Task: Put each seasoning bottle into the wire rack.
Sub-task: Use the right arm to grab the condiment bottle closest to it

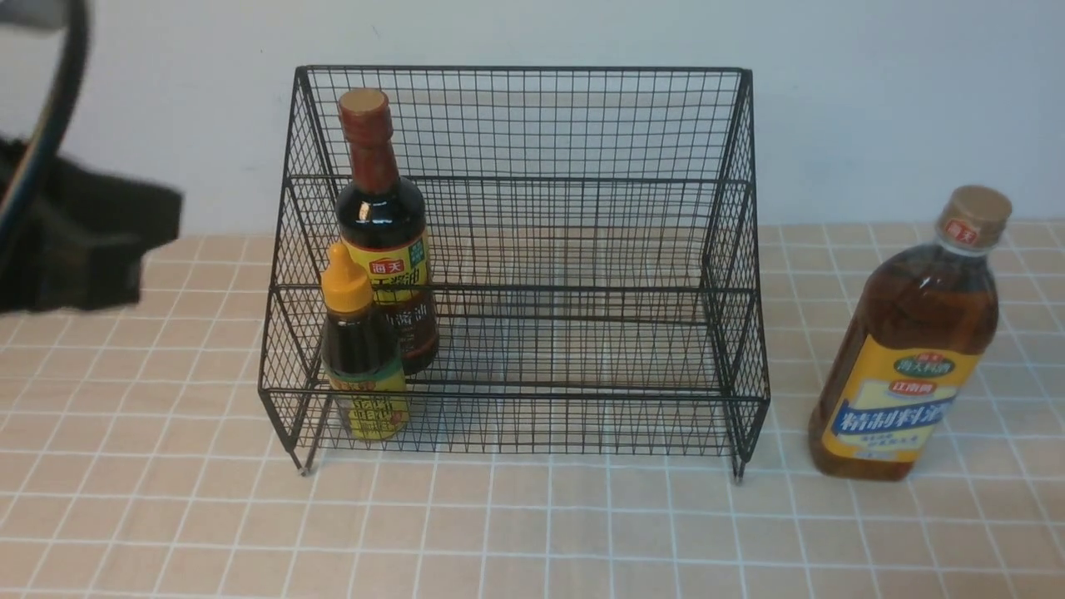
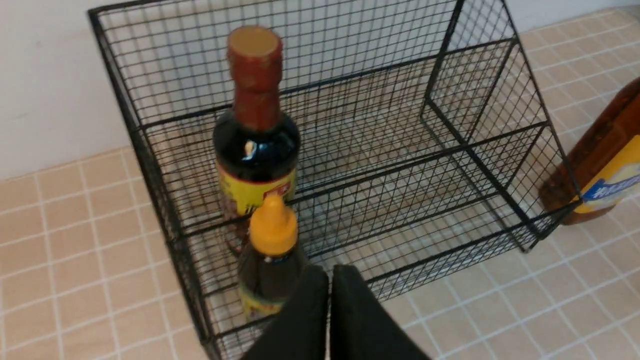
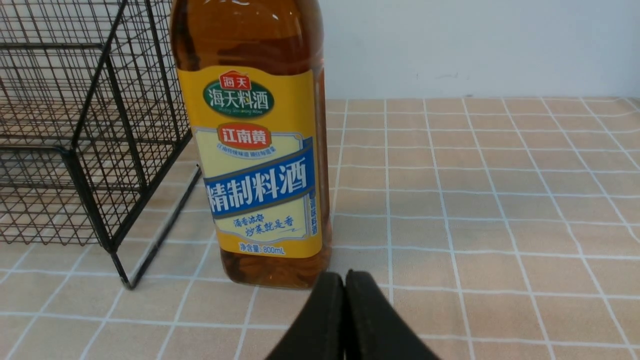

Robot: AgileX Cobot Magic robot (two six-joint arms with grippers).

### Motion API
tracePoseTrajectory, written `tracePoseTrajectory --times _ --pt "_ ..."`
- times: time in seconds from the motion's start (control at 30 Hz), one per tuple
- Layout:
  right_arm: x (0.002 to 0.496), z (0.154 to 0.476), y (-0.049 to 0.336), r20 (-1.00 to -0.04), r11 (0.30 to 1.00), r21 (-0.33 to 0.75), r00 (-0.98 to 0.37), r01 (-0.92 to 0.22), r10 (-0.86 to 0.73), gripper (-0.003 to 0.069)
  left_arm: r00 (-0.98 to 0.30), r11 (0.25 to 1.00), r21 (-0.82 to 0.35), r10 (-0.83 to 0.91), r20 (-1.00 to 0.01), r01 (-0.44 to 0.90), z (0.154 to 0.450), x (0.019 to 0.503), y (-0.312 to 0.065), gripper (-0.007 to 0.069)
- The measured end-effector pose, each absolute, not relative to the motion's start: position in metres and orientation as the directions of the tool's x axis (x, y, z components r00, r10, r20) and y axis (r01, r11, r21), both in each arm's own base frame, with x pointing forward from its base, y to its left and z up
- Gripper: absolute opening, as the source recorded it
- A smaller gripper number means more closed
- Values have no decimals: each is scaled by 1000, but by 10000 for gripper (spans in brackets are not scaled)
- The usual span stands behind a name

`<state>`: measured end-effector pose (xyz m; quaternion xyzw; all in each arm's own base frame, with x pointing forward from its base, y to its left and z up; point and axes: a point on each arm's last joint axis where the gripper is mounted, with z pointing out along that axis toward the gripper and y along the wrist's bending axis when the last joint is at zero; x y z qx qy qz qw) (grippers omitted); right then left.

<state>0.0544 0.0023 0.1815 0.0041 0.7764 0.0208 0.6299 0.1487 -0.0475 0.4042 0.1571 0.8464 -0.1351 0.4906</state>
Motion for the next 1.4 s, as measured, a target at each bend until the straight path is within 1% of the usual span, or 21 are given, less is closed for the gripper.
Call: tracePoseTrajectory --times 0.13,0.23,0.3,0.37,0.57,0.63,0.8,0.87,0.9,1.03,1.07,1.1,1.13,1.17,1.2,1.3,1.4 --pt "54 182 2 -978 999 37 -206 -20 33 -14 -461 910 -90 118 -879 404 390 109 -42 -7" --pt "54 182 2 -978 999 37 -206 -20 33 -14 -451 898 -81 137 -882 433 387 76 -39 -7" --pt "54 182 2 -978 999 37 -206 -20 33 -14 -444 895 -79 140 -885 440 388 69 -38 -7" --pt "54 182 2 -978 999 37 -206 -20 33 -14 -410 891 -66 139 -902 448 390 54 -36 -7" --pt "54 182 2 -978 999 37 -206 -20 33 -14 -327 892 -29 135 -935 451 395 38 -33 -7" --pt "54 182 2 -978 999 37 -206 -20 33 -14 -318 897 -11 145 -937 442 395 37 -32 -7" --pt "54 182 2 -978 999 37 -206 -20 33 -14 -294 925 52 173 -940 377 383 43 -25 -7" --pt "54 182 2 -978 999 37 -206 -20 33 -14 -278 938 70 171 -945 339 371 44 -21 -7" --pt "54 182 2 -978 999 37 -206 -20 33 -14 -248 948 77 158 -956 310 361 44 -19 -7" --pt "54 182 2 -978 999 37 -206 -20 33 -14 -169 964 96 141 -975 249 314 39 -13 -7" --pt "54 182 2 -978 999 37 -206 -20 33 -14 -154 966 102 141 -978 238 296 40 -12 -7" --pt "54 182 2 -978 999 37 -206 -20 33 -14 -141 966 105 141 -980 235 293 38 -11 -7" --pt "54 182 2 -978 999 37 -206 -20 33 -14 -121 968 108 138 -983 226 281 38 -11 -7" --pt "54 182 2 -978 999 37 -206 -20 33 -14 -118 970 108 136 -984 217 249 40 -10 -7" --pt "54 182 2 -978 999 37 -206 -20 33 -14 -112 971 108 134 -985 215 243 41 -10 -7" --pt "54 181 2 -978 999 35 -207 -20 31 -14 -184 971 108 148 -972 214 193 51 -11 -7" --pt "54 181 2 -978 999 35 -207 -20 31 -14 -229 970 105 156 -961 219 176 52 -11 -7"
